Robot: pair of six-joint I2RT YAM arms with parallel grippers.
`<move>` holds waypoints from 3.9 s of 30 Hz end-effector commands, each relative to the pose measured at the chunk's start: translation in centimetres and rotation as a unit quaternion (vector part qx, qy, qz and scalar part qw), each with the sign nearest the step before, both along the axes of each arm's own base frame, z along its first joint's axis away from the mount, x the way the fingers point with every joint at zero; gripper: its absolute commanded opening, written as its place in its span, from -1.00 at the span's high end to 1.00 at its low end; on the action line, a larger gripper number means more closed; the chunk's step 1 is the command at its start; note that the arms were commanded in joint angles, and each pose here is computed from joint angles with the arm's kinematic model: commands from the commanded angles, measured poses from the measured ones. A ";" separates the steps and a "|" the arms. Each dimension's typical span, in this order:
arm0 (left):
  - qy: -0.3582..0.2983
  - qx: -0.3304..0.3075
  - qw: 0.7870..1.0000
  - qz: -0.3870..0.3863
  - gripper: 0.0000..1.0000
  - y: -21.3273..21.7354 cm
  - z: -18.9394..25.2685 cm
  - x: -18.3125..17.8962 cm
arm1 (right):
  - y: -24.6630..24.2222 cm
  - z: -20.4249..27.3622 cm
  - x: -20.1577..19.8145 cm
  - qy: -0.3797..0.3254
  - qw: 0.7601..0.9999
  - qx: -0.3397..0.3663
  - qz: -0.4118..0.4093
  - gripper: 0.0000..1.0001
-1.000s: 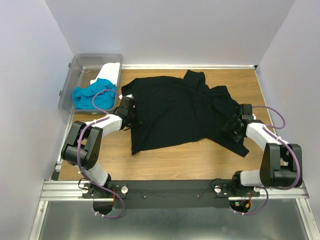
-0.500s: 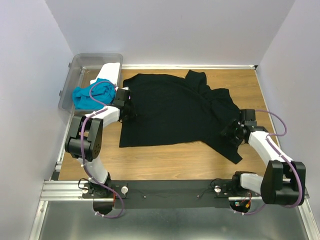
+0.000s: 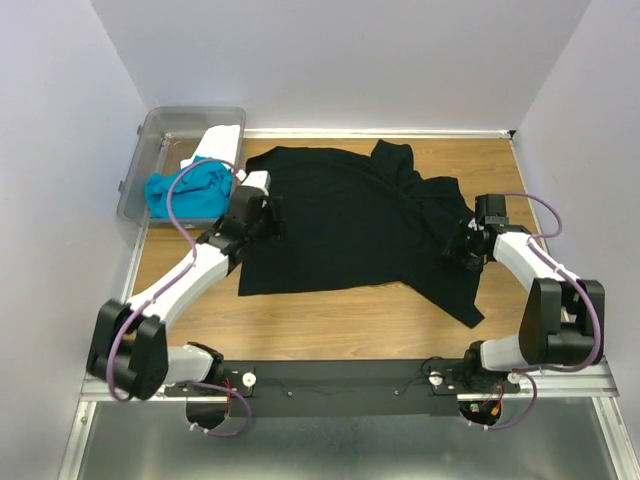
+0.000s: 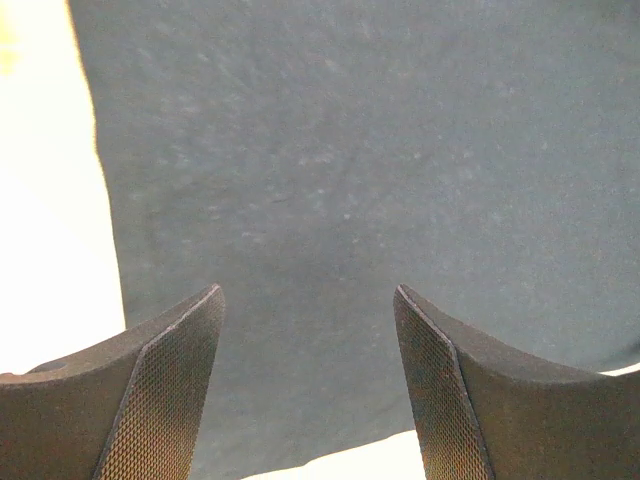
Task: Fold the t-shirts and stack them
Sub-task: Flatten the tshirt out
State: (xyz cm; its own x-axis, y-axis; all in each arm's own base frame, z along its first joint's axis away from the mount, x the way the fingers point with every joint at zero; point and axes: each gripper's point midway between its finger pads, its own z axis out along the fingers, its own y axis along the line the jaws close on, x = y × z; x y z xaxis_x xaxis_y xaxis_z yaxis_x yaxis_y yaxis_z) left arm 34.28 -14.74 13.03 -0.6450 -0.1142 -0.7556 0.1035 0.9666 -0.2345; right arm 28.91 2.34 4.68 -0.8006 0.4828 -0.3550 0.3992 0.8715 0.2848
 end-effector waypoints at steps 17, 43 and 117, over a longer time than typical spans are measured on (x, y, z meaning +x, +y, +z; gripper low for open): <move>-0.158 0.035 0.986 0.047 -0.54 4.9 5.1 -2.5 | 3.7 -1.4 -0.5 0.017 0.995 0.056 0.085 0.25; -0.162 0.042 0.985 0.052 -0.54 5.1 5.1 -2.1 | 7.8 -1.3 -11.9 0.157 0.971 0.173 0.040 0.99; -0.151 0.030 0.988 0.025 -0.54 3.9 4.3 -2.0 | 19.6 -1.6 -14.5 0.177 0.957 0.062 0.220 0.38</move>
